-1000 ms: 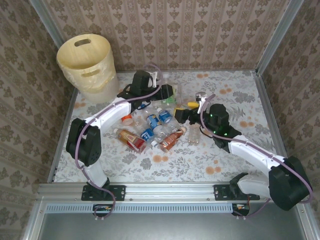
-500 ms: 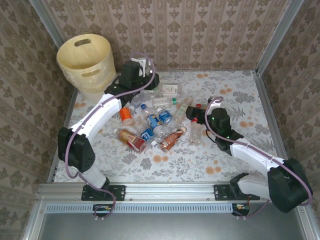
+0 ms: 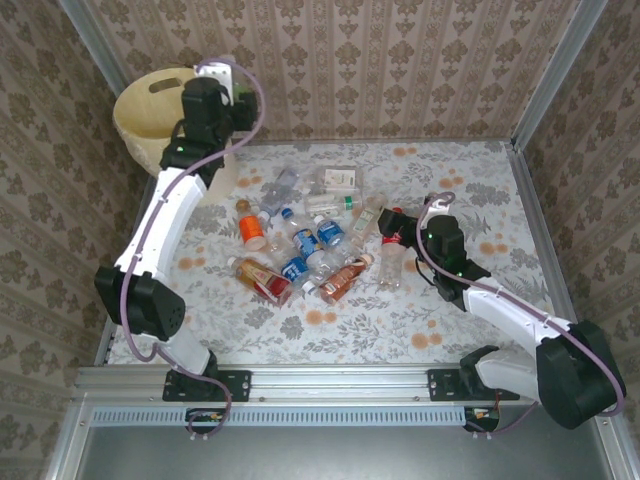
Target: Put the plastic bottles in the bin
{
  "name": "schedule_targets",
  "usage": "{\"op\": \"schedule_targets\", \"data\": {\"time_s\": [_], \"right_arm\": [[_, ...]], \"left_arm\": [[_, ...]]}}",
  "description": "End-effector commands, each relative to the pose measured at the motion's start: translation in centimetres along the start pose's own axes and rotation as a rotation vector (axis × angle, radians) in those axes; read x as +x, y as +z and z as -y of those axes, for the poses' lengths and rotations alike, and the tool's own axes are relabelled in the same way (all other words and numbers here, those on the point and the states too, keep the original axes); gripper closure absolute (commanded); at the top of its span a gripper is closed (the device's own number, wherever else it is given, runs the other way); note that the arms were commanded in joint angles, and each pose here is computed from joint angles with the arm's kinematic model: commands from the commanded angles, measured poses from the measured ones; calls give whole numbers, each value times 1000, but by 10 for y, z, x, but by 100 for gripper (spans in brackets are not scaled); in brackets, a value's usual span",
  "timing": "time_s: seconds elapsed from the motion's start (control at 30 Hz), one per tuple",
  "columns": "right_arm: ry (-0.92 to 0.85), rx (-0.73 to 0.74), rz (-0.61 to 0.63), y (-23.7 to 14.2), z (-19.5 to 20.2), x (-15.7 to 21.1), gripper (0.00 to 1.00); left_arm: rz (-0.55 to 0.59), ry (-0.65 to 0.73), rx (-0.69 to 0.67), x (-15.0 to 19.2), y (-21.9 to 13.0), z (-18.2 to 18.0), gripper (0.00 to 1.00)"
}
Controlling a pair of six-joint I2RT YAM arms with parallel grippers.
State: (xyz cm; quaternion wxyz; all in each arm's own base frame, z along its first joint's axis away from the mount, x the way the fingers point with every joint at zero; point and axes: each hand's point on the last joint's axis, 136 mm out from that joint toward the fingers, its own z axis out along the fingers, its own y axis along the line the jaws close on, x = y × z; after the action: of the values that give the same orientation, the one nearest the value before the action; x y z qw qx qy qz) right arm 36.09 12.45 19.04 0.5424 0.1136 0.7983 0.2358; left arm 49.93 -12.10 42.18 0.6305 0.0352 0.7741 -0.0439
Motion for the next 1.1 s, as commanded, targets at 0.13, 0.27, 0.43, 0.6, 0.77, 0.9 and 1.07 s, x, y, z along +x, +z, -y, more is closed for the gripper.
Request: {"op": "schedule_targets", "data": {"time_s": [0.13, 0.27, 0.43, 0.6, 0.77, 0.9, 1.07], "right_arm": [[26, 29, 20, -7, 9, -2, 0], [29, 31, 15, -7, 10, -1, 0], [29, 38, 16, -9, 12, -1, 0], [31, 44, 15, -9, 15, -1, 0], [30, 46, 10, -10, 14, -1, 0], [31, 50, 9, -10, 15, -1, 0], [34, 50, 3, -10, 15, 0, 0]], "left_arm": [[47, 75, -159, -26, 13, -67, 37], [39, 107, -230, -25, 28, -104, 37], [-21, 122, -286, -10, 46, -146, 37], [-81, 89, -361, 13, 57, -184, 37], [-127, 57, -438, 33, 61, -218, 38], [-169, 41, -474, 47, 67, -238, 38], [-216, 53, -554, 59, 72, -255, 38]]}}
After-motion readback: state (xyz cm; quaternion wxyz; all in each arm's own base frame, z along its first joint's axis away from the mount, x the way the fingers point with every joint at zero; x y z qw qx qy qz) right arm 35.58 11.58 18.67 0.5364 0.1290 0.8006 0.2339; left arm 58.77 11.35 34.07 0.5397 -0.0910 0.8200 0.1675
